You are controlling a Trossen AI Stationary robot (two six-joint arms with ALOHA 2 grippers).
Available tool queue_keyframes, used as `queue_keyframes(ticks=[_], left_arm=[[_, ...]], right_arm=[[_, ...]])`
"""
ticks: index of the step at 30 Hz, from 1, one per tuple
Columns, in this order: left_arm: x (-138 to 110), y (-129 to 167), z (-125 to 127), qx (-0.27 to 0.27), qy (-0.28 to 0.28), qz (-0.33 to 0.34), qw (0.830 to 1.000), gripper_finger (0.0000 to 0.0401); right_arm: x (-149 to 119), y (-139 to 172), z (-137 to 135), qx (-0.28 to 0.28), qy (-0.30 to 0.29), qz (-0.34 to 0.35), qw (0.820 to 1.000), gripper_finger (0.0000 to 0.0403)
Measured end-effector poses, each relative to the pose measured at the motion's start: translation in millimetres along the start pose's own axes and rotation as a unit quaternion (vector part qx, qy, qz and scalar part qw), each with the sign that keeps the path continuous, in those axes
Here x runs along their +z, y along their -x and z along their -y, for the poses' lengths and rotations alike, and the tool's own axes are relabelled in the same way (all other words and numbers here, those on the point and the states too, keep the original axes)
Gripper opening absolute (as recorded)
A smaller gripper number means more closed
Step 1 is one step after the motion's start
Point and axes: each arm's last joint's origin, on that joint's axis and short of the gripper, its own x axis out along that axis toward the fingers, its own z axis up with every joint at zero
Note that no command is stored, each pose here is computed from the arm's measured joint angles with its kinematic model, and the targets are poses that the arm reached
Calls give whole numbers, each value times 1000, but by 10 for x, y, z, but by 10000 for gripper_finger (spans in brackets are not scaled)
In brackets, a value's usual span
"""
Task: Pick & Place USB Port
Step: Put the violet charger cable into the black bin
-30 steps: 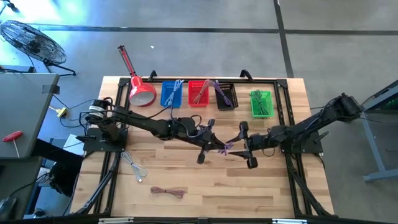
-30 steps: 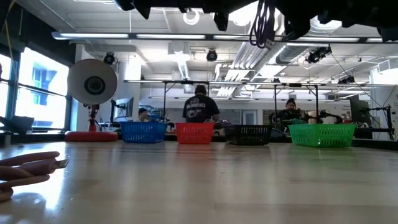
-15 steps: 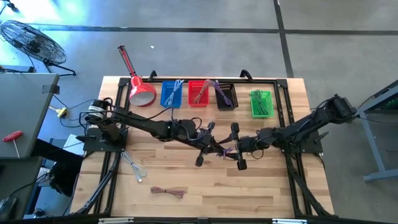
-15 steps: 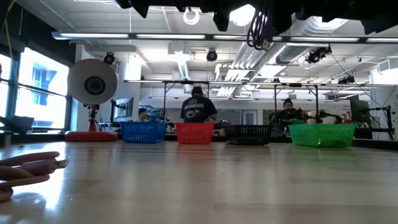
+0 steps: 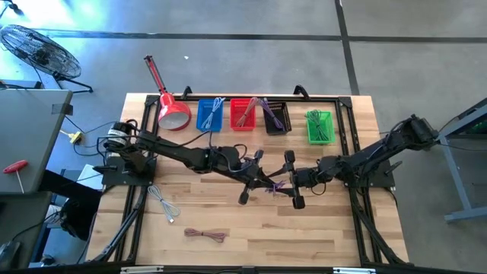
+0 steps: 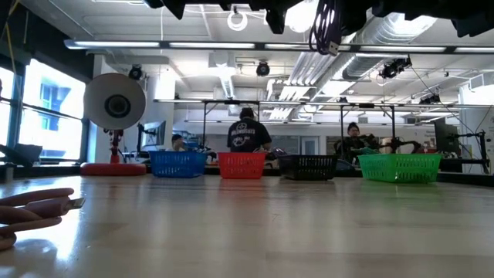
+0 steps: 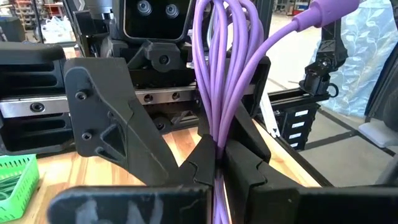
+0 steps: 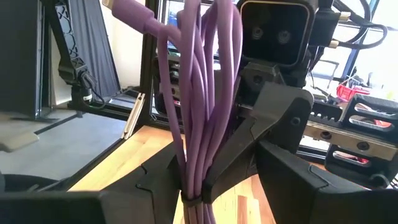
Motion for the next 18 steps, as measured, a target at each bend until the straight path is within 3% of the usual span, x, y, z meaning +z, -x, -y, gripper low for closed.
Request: queue_keyframes(ticks=[6,12,18], left_arm=[[-7,1,-2,1,1,-3,1000,5],[-111,-3,-43,27,7,-35,999,5],[-101,-5,-23,20,6,-33,999,5]], right_arm=[[50,15,6,0,2,16,1000,190],[287,13,-6,62,3,72,995,190],[287,3,-4,60,2,58,997,190]])
